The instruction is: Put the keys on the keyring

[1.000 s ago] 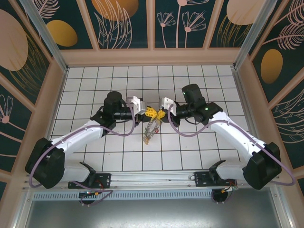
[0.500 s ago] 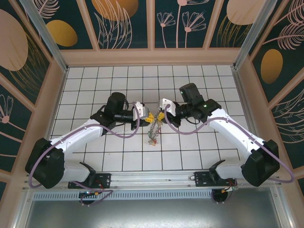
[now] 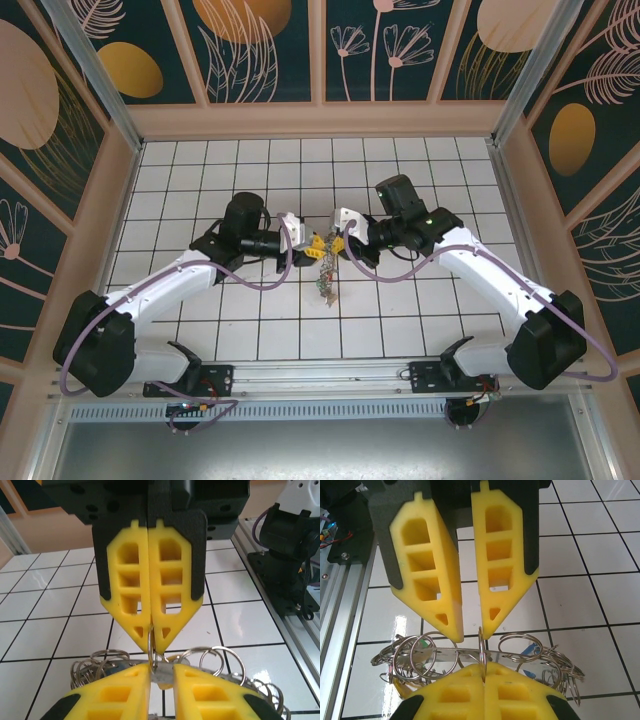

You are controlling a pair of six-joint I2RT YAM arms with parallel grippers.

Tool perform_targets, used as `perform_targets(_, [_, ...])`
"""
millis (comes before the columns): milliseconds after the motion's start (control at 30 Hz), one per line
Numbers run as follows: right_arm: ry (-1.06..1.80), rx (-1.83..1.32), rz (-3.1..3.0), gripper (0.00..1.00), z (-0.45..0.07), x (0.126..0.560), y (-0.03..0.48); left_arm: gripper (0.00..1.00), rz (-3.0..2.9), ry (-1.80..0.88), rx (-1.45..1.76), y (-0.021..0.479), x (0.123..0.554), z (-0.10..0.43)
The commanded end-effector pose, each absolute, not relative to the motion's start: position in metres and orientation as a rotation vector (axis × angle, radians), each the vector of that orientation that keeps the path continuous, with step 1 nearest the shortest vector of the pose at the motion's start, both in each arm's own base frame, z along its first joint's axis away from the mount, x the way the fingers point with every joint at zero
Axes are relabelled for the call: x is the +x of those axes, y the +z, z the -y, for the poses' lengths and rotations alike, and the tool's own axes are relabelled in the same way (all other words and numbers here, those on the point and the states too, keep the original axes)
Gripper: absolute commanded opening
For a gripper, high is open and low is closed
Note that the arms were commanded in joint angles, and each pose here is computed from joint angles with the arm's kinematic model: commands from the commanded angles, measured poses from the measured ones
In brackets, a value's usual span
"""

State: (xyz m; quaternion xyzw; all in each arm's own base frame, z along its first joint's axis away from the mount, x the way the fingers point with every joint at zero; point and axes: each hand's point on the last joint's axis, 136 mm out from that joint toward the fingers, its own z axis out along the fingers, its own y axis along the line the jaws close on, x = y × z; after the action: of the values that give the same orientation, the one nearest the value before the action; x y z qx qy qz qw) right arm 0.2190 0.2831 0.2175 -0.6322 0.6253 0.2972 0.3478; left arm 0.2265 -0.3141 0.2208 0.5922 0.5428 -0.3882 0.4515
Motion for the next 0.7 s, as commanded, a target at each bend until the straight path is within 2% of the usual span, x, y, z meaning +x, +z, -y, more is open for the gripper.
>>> perform_targets(0, [0.761,-1.654,-1.569,0.0,-0.29,0.221,0.227,0.21,-1.27,-0.998,1.468,0.239,0.225,0.32])
perform_targets(433, [0.782,-1.648,-1.546,0.0,-0.294,0.221,0.231,0.13,-1.349,-0.968,1.459,0.22,0.234,0.32])
perform_targets(500, [0.786,-1.648,-1.541,0.0,-0.296,0.221,0.232,0.08,-1.353,-0.965,1.455,0.22,0.235,0.319])
perform_targets(533, [0.785,-1.648,-1.541,0.0,-0.296,0.221,0.233,0.01,-1.353,-0.963,1.456,0.22,0.235,0.32])
perform_targets(667, [0.782,-1.645,-1.536,0.0,-0.297,0.221,0.234,0.0,-1.348,-0.953,1.448,0.223,0.235,0.319])
